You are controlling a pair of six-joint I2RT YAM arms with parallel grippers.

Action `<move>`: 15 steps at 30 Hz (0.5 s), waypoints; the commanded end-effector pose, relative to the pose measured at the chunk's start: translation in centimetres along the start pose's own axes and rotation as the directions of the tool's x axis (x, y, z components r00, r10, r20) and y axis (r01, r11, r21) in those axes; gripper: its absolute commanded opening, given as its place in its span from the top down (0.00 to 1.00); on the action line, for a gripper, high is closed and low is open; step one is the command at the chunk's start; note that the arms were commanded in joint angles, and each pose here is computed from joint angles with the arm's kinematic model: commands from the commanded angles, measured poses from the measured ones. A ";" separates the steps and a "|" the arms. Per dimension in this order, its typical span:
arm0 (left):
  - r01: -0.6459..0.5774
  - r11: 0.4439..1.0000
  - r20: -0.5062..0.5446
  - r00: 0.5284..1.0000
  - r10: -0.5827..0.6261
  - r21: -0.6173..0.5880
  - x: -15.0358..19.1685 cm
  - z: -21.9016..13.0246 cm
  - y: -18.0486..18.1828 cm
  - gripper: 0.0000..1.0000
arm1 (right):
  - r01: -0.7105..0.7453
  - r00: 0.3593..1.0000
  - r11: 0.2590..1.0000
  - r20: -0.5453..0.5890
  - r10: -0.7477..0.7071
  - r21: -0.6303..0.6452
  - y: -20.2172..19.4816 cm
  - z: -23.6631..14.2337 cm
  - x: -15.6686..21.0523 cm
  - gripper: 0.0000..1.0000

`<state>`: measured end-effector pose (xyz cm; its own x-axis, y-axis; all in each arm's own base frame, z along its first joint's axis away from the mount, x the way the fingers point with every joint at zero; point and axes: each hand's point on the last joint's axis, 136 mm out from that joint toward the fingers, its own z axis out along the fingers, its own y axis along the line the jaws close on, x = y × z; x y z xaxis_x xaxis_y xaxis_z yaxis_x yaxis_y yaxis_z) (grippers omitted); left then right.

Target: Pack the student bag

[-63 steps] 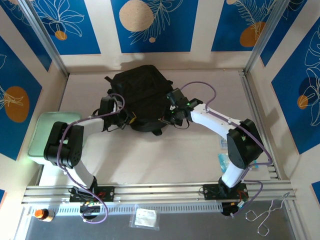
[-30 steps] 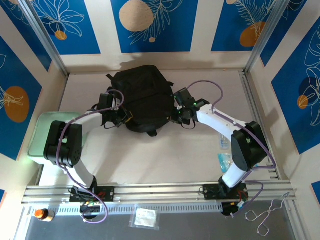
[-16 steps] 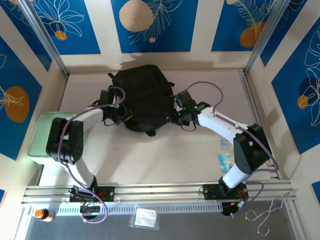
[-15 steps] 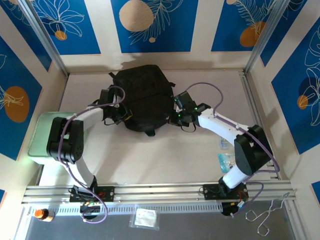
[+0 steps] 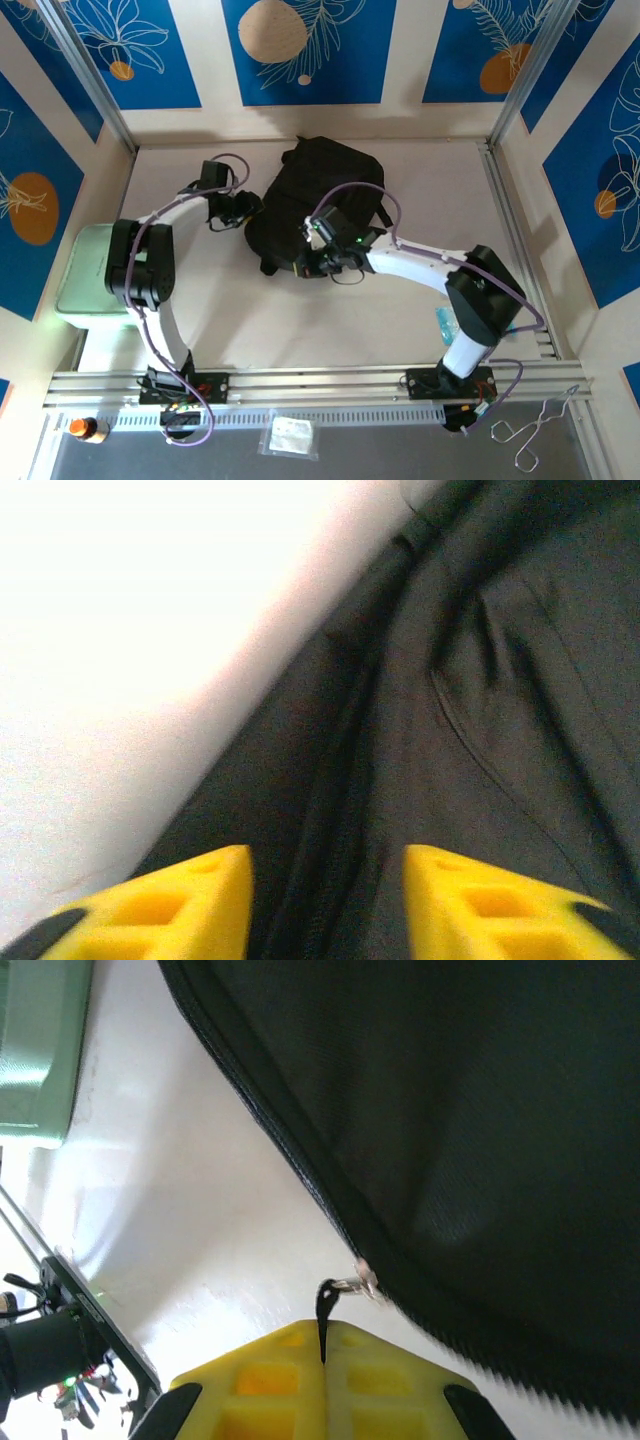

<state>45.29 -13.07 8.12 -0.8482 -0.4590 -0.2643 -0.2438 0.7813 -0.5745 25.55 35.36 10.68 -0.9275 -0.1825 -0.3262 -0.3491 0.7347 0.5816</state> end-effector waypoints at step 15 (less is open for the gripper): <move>0.169 0.981 0.101 0.979 -0.178 0.099 6.3 -8.0 0.3 0.36 | 0.042 0.999 0.991 0.021 -0.040 -0.124 4.3 2.8 -4.5 1.00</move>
<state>36.58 -10.49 11.85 -0.7517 -0.5906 -0.2933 -0.3305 0.7224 -0.6074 28.73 39.94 11.38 -0.9163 -0.1860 -0.3548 -0.3809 0.6786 0.6280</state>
